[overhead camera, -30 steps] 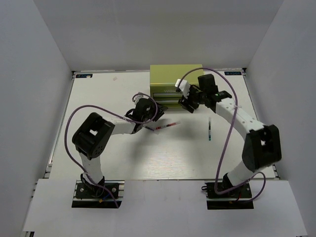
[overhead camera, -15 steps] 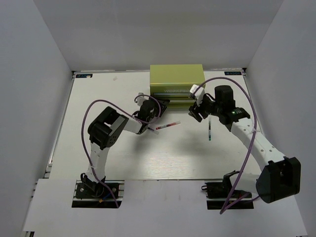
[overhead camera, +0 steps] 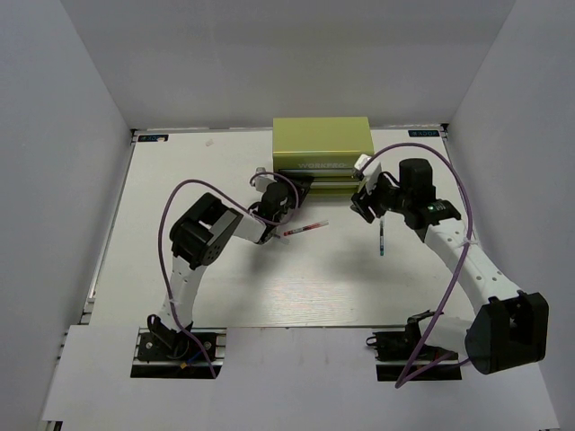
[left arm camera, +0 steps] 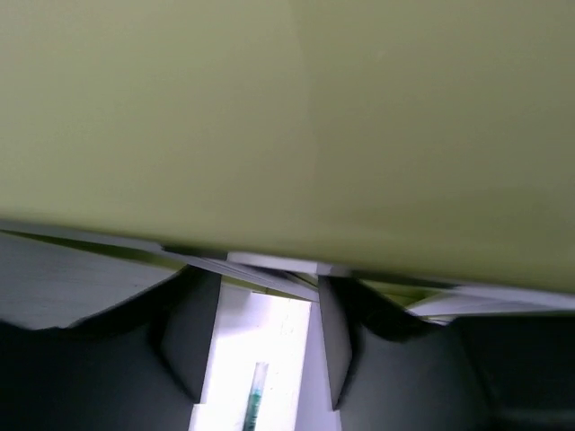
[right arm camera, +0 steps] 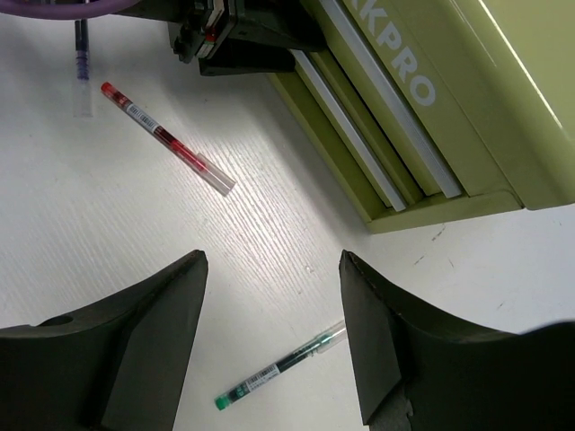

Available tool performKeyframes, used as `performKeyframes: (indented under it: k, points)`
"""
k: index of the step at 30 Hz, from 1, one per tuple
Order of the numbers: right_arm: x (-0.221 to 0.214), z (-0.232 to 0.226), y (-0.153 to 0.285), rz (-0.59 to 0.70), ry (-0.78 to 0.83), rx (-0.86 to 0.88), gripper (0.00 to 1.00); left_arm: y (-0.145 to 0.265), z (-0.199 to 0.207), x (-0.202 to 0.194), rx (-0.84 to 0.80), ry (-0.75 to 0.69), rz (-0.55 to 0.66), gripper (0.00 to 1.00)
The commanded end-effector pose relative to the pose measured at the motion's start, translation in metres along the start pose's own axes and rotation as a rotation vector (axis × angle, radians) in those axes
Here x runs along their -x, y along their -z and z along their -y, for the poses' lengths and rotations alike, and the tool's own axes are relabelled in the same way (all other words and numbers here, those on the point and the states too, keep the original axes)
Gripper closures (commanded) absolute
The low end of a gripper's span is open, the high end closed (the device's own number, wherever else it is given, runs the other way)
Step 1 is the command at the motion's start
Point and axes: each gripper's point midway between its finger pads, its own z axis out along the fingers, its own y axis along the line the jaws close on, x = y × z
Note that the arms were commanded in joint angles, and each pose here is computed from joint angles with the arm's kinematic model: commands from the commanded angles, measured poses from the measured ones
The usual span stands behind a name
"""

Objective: Sort the stationery into containers
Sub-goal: Open the drawer in the storage box.

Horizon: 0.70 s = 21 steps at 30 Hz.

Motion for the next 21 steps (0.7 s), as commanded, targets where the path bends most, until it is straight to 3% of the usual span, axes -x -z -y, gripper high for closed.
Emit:
performKeyframes:
  k: [1, 8, 21]
  points:
    - [0.006, 0.002, 0.005, 0.035, -0.010, -0.011, 0.35, -0.012, 0.016, 0.014, -0.029, 0.035, 0.063, 0.49]
    - [-0.008, -0.002, 0.007, 0.014, -0.040, -0.014, 0.36, -0.014, 0.019, 0.012, -0.059, 0.043, 0.057, 0.74]
    - [-0.030, 0.001, 0.008, -0.024, -0.092, -0.042, 0.35, 0.035, 0.002, -0.016, -0.059, 0.038, -0.021, 0.79]
